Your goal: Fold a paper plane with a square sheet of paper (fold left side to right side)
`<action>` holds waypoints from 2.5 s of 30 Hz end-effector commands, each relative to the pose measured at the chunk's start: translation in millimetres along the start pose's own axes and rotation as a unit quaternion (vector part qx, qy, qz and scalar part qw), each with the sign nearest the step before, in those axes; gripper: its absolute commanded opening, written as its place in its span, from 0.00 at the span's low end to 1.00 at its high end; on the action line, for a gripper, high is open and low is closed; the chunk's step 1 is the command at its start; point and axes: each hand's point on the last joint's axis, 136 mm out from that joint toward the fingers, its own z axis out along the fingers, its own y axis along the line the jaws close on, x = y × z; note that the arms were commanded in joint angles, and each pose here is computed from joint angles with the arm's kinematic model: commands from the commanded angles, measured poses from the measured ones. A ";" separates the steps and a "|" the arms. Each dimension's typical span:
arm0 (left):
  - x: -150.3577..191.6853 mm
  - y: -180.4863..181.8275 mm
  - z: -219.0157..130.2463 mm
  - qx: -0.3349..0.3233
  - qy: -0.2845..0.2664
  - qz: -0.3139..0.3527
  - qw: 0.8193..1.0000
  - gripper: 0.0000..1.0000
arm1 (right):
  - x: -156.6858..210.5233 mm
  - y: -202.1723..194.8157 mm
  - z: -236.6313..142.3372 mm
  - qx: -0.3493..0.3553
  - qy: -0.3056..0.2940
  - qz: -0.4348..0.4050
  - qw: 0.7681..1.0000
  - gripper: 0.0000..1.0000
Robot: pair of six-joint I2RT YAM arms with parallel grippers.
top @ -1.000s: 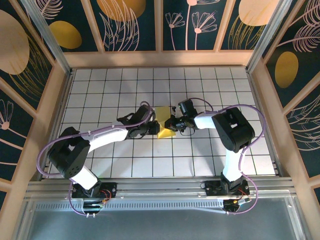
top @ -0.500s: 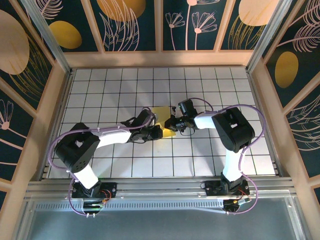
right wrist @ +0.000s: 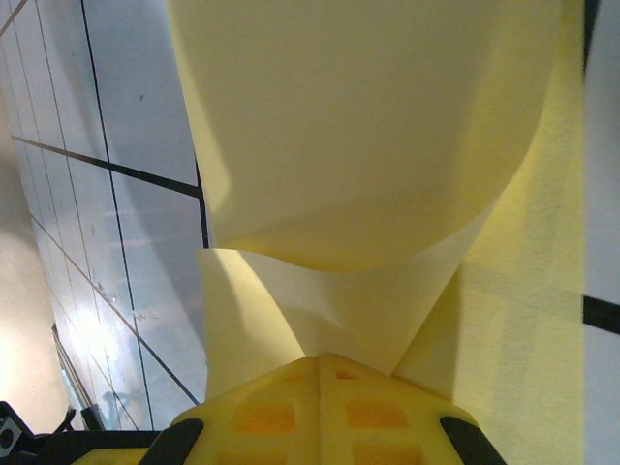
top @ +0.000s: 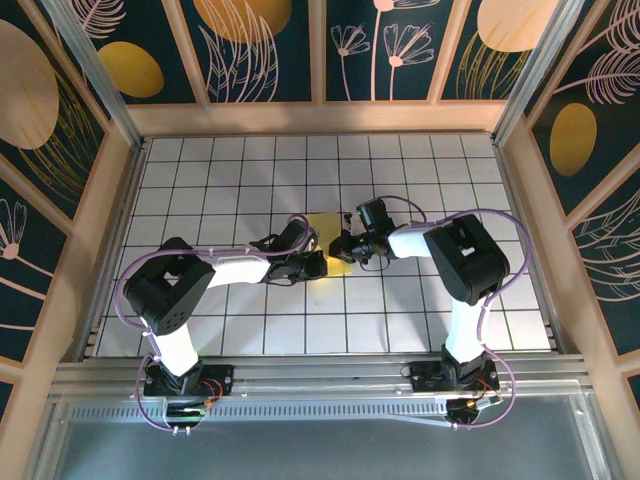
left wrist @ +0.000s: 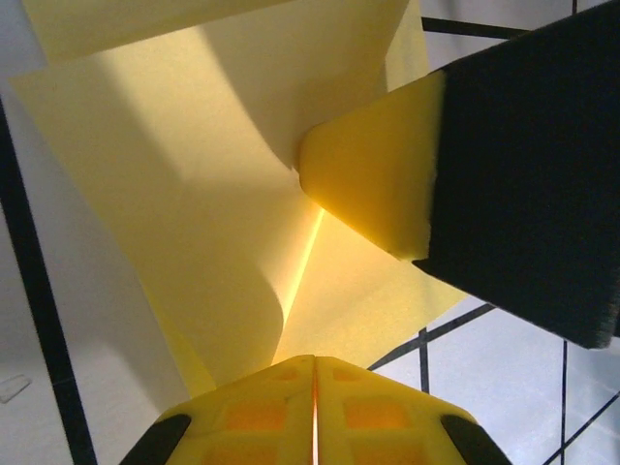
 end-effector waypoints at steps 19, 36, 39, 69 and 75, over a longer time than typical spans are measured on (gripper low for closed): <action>4.4 19.5 8.2 -0.030 0.007 -0.007 1.000 0.08 | 15.8 -23.4 8.9 0.048 0.022 0.006 0.999 0.00; 17.1 33.6 9.8 -0.044 0.020 -0.024 0.999 0.08 | -6.9 15.0 -3.8 0.013 0.000 -0.030 0.999 0.00; 20.3 35.2 10.5 -0.042 0.022 -0.029 0.998 0.08 | -15.1 31.3 -12.7 -0.003 -0.015 -0.047 0.999 0.00; 28.7 46.0 15.5 -0.059 0.038 -0.039 0.997 0.03 | 0.0 10.4 14.0 0.042 -0.013 -0.057 0.997 0.00; 30.9 49.7 15.2 -0.066 0.041 -0.042 0.996 0.02 | 0.6 -5.0 13.4 0.076 -0.013 -0.054 0.996 0.00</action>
